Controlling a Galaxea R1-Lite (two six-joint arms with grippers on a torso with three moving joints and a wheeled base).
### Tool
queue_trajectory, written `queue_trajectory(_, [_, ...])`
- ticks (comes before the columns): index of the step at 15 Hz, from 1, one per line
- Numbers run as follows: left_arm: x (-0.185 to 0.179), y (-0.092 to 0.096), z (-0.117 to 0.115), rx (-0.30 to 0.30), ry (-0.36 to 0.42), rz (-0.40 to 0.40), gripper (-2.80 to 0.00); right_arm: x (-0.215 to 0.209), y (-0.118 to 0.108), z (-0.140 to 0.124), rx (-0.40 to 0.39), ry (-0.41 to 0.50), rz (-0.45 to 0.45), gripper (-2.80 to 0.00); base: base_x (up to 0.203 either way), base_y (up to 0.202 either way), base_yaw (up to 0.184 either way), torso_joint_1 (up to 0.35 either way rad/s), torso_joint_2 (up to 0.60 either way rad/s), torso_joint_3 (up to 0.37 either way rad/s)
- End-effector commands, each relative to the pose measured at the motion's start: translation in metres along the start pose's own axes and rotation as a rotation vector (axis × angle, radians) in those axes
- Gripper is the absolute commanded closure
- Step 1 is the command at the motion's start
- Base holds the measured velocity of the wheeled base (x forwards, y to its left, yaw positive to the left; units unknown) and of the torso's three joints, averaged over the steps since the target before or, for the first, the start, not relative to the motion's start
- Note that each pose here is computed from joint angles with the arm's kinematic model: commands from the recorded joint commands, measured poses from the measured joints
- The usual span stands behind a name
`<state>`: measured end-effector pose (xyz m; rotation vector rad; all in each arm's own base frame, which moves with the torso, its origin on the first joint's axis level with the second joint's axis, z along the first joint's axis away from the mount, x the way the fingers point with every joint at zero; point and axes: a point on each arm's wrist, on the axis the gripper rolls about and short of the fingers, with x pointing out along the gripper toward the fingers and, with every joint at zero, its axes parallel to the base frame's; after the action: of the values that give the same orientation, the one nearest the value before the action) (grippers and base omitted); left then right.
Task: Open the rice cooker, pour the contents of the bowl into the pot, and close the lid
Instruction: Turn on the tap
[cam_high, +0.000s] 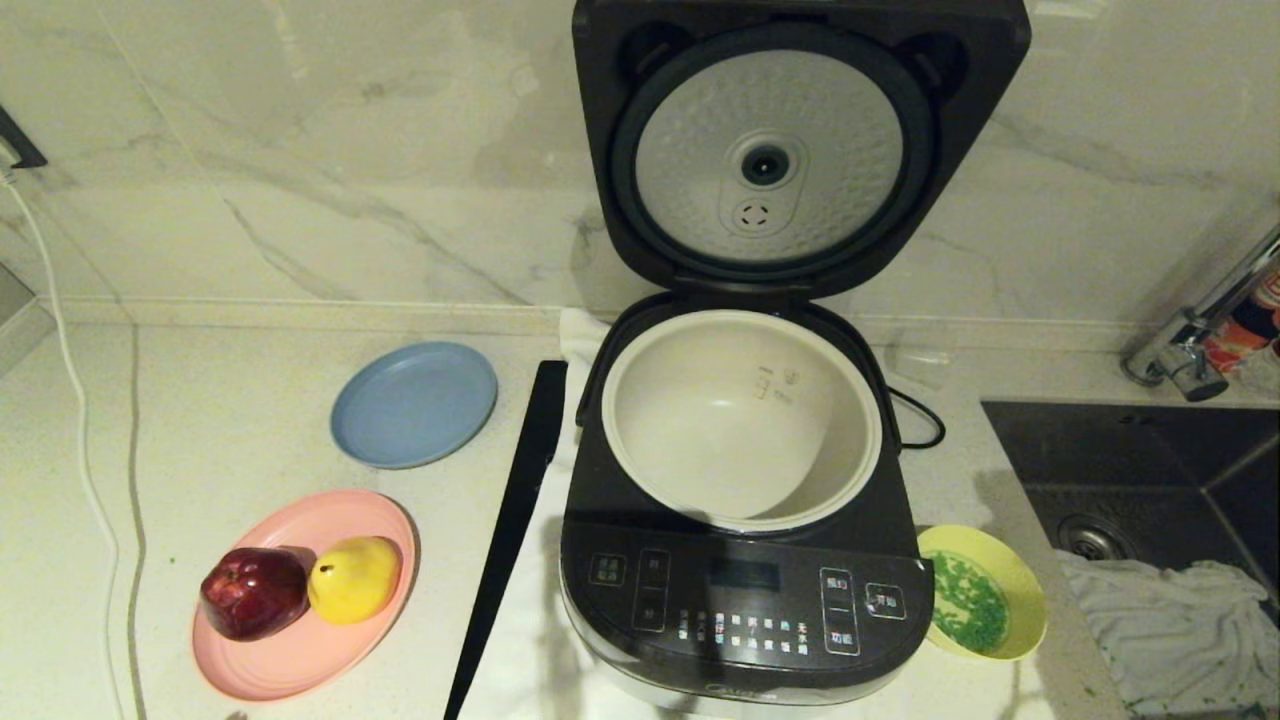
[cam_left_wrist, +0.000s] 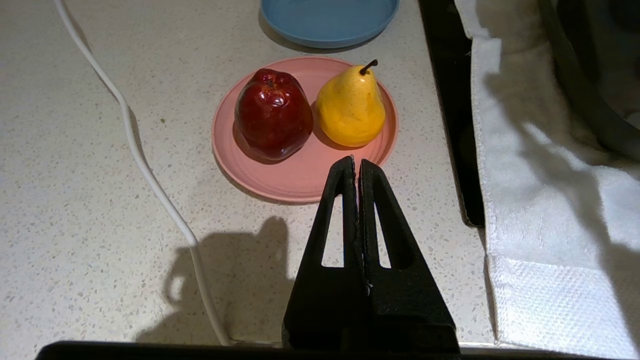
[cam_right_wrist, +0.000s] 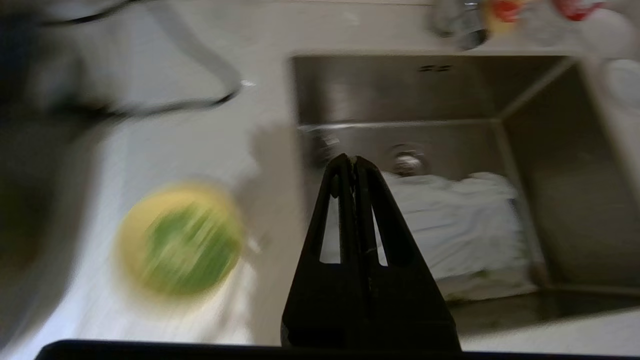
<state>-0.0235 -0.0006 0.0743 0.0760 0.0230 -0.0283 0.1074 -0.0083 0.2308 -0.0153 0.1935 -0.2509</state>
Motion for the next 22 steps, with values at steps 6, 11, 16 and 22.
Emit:
queue_trajectory(6, [0.0,0.0,0.0,0.0,0.0,0.0,0.0,0.204,-0.011,0.012,-0.008,0.151,-0.308,0.0,0.0,0.0,0.0,0.0,0.0,0.0])
queue_trajectory(11, [0.0,0.0,0.0,0.0,0.001,0.001,0.0,0.275,-0.044,0.007,-0.03,0.051,-0.427,0.0,0.0,0.0,0.0,0.0,0.0,0.0])
queue_trajectory(16, [0.0,0.0,0.0,0.0,0.0,0.0,0.0,0.318,-0.051,-0.001,-0.029,0.009,-0.44,0.0,0.0,0.0,0.0,0.0,0.0,0.0])
queue_trajectory(22, [0.0,0.0,0.0,0.0,0.0,0.0,0.0,0.355,-0.054,0.007,-0.043,-0.076,-0.45,0.0,0.0,0.0,0.0,0.0,0.0,0.0])
